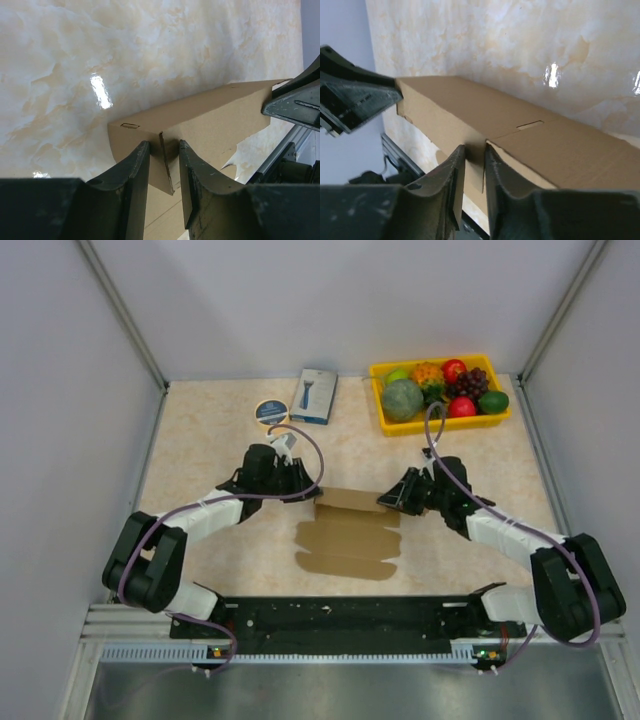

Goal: Fold the paper box

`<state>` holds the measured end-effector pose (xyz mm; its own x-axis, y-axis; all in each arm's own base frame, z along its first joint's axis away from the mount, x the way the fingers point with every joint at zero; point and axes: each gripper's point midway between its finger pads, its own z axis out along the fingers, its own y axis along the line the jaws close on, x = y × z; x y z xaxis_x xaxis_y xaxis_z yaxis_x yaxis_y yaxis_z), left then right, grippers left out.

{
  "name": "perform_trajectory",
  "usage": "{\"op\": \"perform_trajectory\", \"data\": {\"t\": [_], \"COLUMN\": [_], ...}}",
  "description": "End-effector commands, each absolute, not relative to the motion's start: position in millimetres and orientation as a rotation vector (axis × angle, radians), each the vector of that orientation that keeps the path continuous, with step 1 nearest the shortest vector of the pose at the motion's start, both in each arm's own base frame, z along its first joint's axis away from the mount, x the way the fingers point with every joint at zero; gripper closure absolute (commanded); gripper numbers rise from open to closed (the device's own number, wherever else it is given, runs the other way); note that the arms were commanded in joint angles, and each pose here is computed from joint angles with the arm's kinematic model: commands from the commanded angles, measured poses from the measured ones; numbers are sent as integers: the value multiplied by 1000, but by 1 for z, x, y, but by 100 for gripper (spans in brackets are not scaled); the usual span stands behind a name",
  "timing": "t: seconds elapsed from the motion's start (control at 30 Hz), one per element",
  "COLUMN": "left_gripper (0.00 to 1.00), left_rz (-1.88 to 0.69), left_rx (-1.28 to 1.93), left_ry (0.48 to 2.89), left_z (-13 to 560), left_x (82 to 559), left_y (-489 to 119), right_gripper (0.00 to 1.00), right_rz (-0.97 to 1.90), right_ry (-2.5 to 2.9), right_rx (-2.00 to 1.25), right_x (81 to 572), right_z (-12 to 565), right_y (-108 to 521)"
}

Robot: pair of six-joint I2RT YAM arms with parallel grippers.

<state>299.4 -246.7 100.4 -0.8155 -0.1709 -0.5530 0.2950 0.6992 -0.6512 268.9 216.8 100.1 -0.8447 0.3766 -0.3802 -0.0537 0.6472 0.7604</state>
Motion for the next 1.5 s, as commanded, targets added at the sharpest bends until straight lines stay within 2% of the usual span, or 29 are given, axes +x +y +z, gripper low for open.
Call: {"op": "perform_trajectory", "data": {"t": [0.0, 0.03, 0.3, 0.37, 0.43, 0.53, 0.63, 0.77, 0.87, 0.97, 1.0, 1.1, 1.33, 1.47], "left_gripper": [67, 67, 67, 64, 45, 27, 18, 19, 25, 32, 36, 41, 49, 48], "left_rz": [-1025, -1025, -1018, -1016, -998, -932, -787, -605, -448, -341, -322, -208, -126, -158], "left_rx": [102, 100, 92, 91, 84, 82, 96, 75, 77, 184, 251, 242, 178, 206], "left_ry": [2337, 2339, 2341, 2334, 2310, 2221, 2131, 2037, 1966, 1901, 1885, 1856, 1817, 1809], "left_z": [97, 96, 96, 98, 102, 117, 129, 129, 121, 113, 110, 103, 103, 104], "left_x": [294, 294, 293, 293, 294, 292, 288, 277, 273, 267, 262, 271, 297, 302], "left_y": [-248, -248, -246, -246, -243, -230, -210, -186, -180, -193, -202, -201, -211, -226], "right_gripper": [92, 100, 100, 100, 100, 100, 100, 100, 100, 92, 87, 82, 81, 81], "right_rz": [1324, 1349, 1474, 1471, 1499, 1528, 1530, 1511, 1490, 1485, 1486, 1483, 1470, 1468], "right_ry": [2156, 2150, 2066, 2078, 2053, 2072, 2122, 2157, 2181, 2187, 2186, 2191, 2187, 2187], "right_rx": [278, 273, 189, 194, 185, 225, 259, 322, 353, 360, 358, 359, 361, 366], "right_x": [285, 283, 287, 289, 290, 293, 296, 299, 303, 304, 305, 305, 305, 304], "right_z": [136, 134, 134, 129, 132, 127, 120, 116, 113, 115, 116, 117, 120, 122], "right_y": [232, 230, 233, 232, 230, 227, 228, 226, 224, 224, 224, 224, 222, 222]}}
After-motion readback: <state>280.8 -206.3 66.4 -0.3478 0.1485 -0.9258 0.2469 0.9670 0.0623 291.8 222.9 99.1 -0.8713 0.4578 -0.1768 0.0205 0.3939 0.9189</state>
